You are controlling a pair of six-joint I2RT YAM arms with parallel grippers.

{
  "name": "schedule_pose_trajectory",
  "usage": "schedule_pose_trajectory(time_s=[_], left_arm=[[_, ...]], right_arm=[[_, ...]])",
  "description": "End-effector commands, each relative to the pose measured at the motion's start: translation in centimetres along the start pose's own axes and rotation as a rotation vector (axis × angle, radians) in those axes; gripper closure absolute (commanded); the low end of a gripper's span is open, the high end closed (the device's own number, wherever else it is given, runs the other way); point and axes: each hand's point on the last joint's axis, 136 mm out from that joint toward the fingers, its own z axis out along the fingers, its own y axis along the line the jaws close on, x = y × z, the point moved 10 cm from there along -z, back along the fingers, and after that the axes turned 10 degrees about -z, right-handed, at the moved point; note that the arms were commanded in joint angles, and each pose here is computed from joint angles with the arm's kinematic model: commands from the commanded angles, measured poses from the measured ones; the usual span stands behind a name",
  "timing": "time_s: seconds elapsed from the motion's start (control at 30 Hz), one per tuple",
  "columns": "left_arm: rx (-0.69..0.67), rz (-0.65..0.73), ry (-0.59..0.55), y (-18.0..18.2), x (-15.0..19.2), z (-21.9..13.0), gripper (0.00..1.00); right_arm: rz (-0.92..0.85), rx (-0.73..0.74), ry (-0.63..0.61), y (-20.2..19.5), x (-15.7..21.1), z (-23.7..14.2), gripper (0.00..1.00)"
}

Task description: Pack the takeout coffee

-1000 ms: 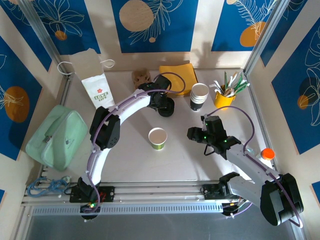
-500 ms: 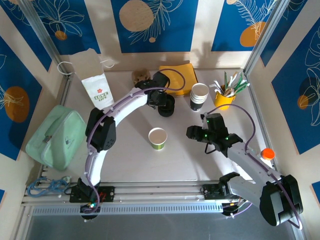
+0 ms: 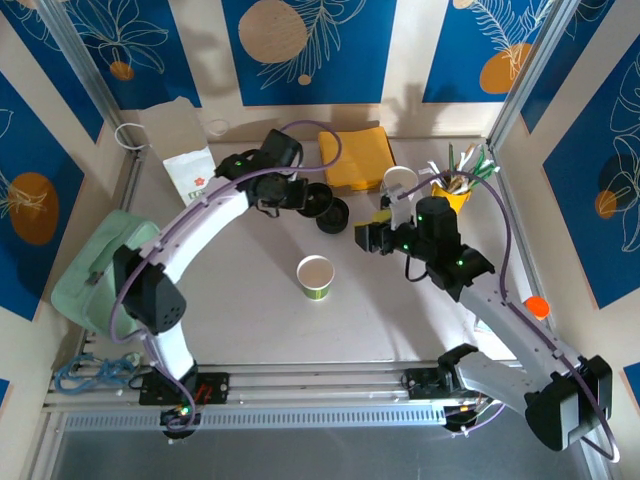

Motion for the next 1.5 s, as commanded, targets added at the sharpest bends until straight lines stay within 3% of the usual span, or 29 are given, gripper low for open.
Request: schedule_pose_trajectory(time_s=[0.0, 0.1, 0.5, 0.87, 1.47], left_arm=[[0.010, 0.005, 0.102, 1.8, 2.1, -2.3, 0.92], [0.026, -0.007, 0.140, 3.0, 3.4, -3.6, 0.92], [0.085, -0.016, 0.233, 5.7, 6.8, -7.1, 0.91], [0.108, -0.020, 0.244, 6.0, 7.5, -7.5, 0.91], [0.128, -0.026, 0.243, 5.7, 7.2, -7.2, 0.90]], right_arm=[[-0.363, -0.090, -0.127, 1.0, -2.6, 0.4, 0.37], [-0.609, -0.139, -0.165, 2.4, -3.1, 1.5, 0.38], [-1.149, -0.312, -0.305, 5.5, -3.3, 4.3, 0.41], [-1.294, -0.400, -0.317, 8.8, -4.5, 5.4, 0.45], [-1.368, -0.422, -0.246, 9.6, -4.3, 5.7, 0.51]])
